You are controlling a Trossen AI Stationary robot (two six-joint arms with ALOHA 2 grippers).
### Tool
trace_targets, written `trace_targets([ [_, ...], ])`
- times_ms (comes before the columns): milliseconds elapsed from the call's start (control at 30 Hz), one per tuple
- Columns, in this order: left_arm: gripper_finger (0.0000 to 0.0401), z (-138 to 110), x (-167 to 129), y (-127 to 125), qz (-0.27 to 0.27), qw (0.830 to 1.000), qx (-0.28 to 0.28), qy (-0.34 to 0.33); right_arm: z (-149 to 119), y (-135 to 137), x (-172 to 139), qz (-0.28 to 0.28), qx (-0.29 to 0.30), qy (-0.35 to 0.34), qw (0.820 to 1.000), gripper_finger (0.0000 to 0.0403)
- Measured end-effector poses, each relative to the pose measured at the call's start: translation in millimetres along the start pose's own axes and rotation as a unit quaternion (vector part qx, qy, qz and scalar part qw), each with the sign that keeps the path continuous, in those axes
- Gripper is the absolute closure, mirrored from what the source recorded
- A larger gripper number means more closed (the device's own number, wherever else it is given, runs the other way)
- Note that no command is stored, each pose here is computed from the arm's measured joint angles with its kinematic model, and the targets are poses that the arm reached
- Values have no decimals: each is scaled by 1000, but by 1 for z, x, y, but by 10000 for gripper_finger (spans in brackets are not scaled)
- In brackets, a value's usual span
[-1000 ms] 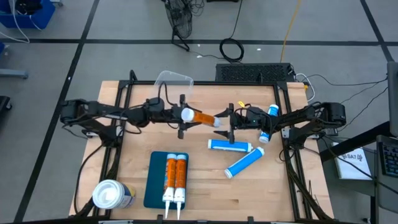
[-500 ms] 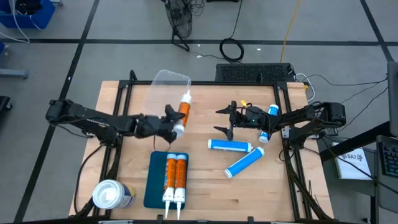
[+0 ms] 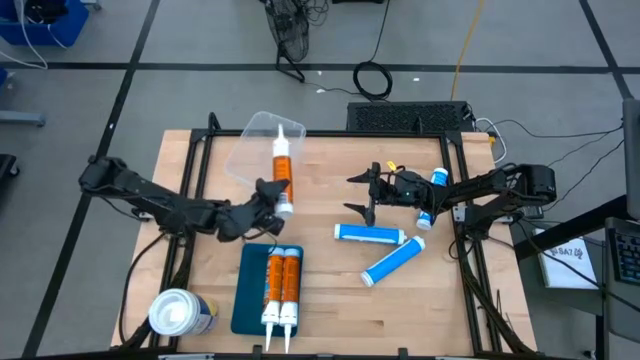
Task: Pick & place silicon tubes, Sealant and Lysol wipes
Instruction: Put the orange sealant into the blue bin
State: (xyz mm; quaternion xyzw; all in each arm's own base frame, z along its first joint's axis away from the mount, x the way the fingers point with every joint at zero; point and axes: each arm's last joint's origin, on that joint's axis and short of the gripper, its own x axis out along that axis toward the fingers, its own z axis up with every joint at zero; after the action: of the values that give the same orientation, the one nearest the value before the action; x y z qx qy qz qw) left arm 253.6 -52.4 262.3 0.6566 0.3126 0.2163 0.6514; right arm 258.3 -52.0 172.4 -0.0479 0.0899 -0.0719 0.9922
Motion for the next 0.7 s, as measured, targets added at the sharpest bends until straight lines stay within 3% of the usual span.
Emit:
trace_targets([
  [133,194,4,-22,9,27,1000,6,10,0,0,0,0,0,0,1000,57],
  [333,194,12,-54,16,36,996,-63,-47,0,-1,0,-2,-2,0,1000,57],
  [500,194,15,-64,15,35,988,-140,-54,0,-3,0,-6,1,1,1000,57],
  [567,194,14,-64,15,35,976,-213,-44,0,-3,0,-6,2,1,1000,57],
  [700,194,10,-61,16,50,918,-394,-3,0,-3,0,-6,9,0,1000,57],
])
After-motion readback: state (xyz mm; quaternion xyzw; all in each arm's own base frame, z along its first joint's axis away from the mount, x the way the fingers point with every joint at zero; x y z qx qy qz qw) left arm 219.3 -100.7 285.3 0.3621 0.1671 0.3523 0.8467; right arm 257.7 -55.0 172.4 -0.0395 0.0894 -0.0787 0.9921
